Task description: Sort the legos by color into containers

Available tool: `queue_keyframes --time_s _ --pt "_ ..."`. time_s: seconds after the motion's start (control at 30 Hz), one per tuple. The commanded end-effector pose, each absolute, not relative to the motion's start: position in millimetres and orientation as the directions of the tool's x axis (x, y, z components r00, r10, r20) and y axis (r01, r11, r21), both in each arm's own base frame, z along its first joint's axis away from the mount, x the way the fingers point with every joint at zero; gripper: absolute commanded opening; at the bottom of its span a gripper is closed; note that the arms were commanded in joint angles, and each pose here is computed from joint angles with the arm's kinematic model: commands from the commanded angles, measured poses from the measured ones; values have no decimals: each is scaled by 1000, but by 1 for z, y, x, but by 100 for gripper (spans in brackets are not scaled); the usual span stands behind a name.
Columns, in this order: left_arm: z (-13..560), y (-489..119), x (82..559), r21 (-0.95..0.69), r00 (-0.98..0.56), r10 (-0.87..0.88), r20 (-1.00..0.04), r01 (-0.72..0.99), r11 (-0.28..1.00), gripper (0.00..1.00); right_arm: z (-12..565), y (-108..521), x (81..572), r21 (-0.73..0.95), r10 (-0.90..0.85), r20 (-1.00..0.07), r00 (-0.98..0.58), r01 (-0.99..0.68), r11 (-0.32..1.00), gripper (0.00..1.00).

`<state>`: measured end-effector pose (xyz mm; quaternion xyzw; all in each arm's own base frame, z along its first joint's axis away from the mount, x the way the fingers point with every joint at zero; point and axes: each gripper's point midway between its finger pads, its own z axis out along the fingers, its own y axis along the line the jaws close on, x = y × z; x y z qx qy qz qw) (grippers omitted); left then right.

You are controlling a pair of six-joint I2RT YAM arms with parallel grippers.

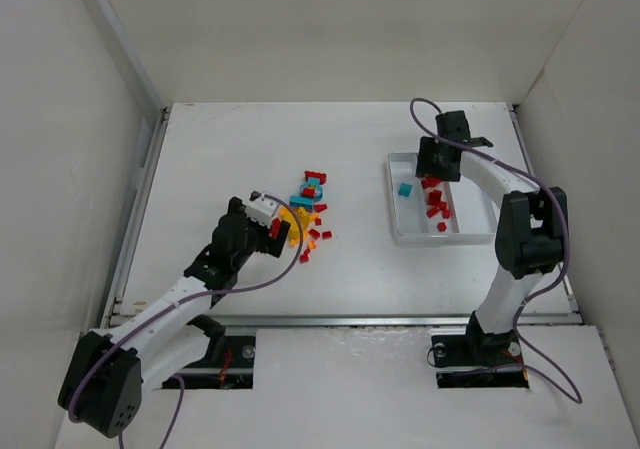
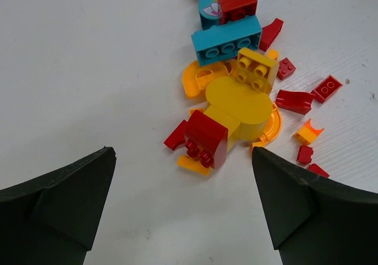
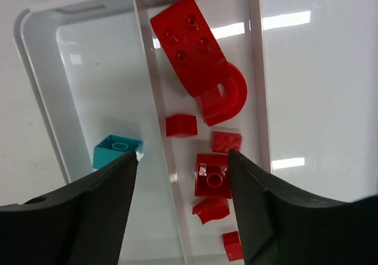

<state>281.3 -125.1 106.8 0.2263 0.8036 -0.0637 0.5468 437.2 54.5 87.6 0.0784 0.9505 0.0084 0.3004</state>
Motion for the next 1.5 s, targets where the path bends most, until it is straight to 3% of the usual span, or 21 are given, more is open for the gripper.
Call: queue_keyframes --time_s 0.0,0.23,0.37,0.4,0.57,0.67,0.93,1.47 --pt "125 -120 290 120 -248 223 -943 372 920 100 107 50 450 48 144 -604 -783 144 988 69" --pt "128 -110 295 125 -229 206 -951 323 938 100 134 68 440 24 100 -649 -754 111 994 72" --pt "129 -99 299 133 -225 197 -954 273 953 100 146 159 415 29 -94 -669 -738 -152 988 69" --pt "125 -95 299 134 -235 199 -952 265 955 100 143 210 397 44 -175 -668 -724 -274 961 69" --pt "132 -85 303 133 -217 177 -960 206 970 100 108 309 347 17 -407 -636 -656 -539 842 69" --pt "132 -81 304 135 -219 175 -960 188 973 100 80 325 344 41 -399 -573 -716 -512 858 64" --pt "133 -80 303 142 -209 181 -961 189 972 100 72 329 346 56 -323 -563 -761 -425 903 56" --pt "139 -85 302 65 -249 111 -962 183 981 100 55 349 322 106 -374 -554 -744 -508 855 51"
